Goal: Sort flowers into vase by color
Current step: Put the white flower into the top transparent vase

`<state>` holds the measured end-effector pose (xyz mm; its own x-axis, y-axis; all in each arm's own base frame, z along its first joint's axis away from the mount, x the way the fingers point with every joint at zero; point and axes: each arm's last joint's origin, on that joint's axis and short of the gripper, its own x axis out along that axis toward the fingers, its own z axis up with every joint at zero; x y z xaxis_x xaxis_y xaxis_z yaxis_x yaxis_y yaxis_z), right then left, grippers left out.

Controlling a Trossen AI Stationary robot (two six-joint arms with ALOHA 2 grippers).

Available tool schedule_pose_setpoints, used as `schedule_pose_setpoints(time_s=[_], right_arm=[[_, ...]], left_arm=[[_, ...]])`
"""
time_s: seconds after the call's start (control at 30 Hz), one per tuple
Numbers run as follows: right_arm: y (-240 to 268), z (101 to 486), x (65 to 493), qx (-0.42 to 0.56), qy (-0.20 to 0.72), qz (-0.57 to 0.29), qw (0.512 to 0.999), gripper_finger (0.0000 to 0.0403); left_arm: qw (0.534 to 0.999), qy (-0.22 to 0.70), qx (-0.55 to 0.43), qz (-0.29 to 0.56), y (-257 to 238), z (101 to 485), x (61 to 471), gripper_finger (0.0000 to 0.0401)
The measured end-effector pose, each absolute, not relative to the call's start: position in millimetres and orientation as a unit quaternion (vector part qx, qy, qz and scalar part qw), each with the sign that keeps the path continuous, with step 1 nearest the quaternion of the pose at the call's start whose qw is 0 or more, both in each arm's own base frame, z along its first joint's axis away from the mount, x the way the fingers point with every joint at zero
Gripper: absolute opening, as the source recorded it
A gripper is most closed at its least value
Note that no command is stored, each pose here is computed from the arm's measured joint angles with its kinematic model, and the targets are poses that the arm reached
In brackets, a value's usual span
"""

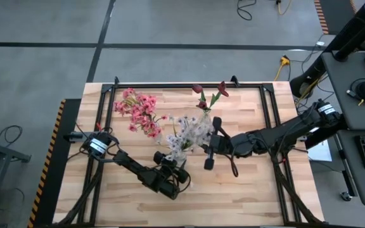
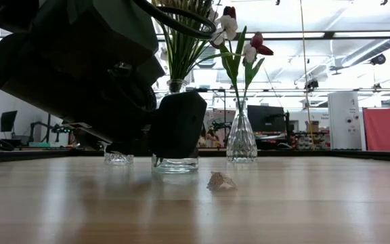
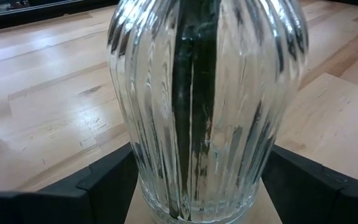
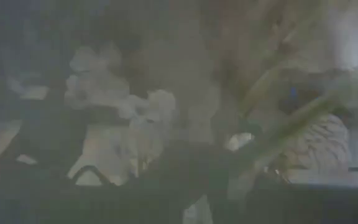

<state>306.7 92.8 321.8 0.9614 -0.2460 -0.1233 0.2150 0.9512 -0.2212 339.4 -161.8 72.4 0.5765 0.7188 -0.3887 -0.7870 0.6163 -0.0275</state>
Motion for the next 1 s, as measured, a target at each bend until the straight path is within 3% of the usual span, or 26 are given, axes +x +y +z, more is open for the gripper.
schedule_pose_setpoints(time_s=[0.1,1.0], right_arm=[[93.5,321.7,306.9,-0.101,0.074,-0.104,0.987,0.0017],[95.2,314.3,314.5,-0.088,0.077,-0.072,0.991,0.0013]], left_arm=[[0.882,0.172,-0.099,0.427,-161.8,72.4,339.4,0.0298],[0.882,0.172,-0.1,0.427,-161.3,72.3,339.8,0.0297]])
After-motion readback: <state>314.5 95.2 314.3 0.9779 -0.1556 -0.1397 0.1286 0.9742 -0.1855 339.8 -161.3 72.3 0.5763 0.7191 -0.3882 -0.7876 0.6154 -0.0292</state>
